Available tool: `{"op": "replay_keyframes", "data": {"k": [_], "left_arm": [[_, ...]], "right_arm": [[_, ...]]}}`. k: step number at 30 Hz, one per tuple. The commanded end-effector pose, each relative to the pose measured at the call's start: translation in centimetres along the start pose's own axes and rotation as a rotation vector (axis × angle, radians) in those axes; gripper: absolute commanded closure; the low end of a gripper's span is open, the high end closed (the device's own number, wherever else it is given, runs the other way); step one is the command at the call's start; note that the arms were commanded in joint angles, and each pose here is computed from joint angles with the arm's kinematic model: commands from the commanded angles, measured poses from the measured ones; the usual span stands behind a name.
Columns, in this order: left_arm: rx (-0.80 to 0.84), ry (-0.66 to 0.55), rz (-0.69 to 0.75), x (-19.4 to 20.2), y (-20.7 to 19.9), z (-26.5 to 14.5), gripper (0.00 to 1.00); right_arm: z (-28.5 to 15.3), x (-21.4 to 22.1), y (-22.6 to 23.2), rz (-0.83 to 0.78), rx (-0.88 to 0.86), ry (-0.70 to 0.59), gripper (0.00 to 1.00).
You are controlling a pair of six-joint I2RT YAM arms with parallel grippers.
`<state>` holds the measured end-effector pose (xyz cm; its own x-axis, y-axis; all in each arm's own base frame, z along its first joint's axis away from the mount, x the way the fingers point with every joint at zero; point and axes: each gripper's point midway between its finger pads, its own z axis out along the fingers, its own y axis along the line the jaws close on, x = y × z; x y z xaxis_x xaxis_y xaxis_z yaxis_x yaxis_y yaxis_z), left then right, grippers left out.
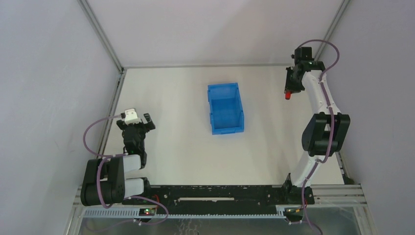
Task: Put the screwdriver in the bin
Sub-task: Place the screwdriver in the bin.
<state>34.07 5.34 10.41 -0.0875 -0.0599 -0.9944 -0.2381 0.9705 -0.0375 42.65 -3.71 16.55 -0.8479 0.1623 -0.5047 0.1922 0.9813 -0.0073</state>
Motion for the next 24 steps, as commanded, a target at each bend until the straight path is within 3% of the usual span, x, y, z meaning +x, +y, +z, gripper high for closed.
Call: {"op": "replay_keyframes", "data": {"k": [1,14,24], "left_arm": [[0.007,-0.092,0.002,-3.2,-0.5,0.9,0.0],[0.007,-0.092,0.001,-3.2,-0.4,0.9,0.0],[0.007,-0.092,0.001,-3.2,-0.5,0.9,0.0]], "right_arm": [[-6.1,-3.2,2.8,-0.034,-0.095,-0.153,0.98],[-16.2,-5.3,15.1,-0.269,-0.44,-0.384,0.97],[-21.6,-5.3,23.2,-0.452,-0.566,-0.509,0.97]]}}
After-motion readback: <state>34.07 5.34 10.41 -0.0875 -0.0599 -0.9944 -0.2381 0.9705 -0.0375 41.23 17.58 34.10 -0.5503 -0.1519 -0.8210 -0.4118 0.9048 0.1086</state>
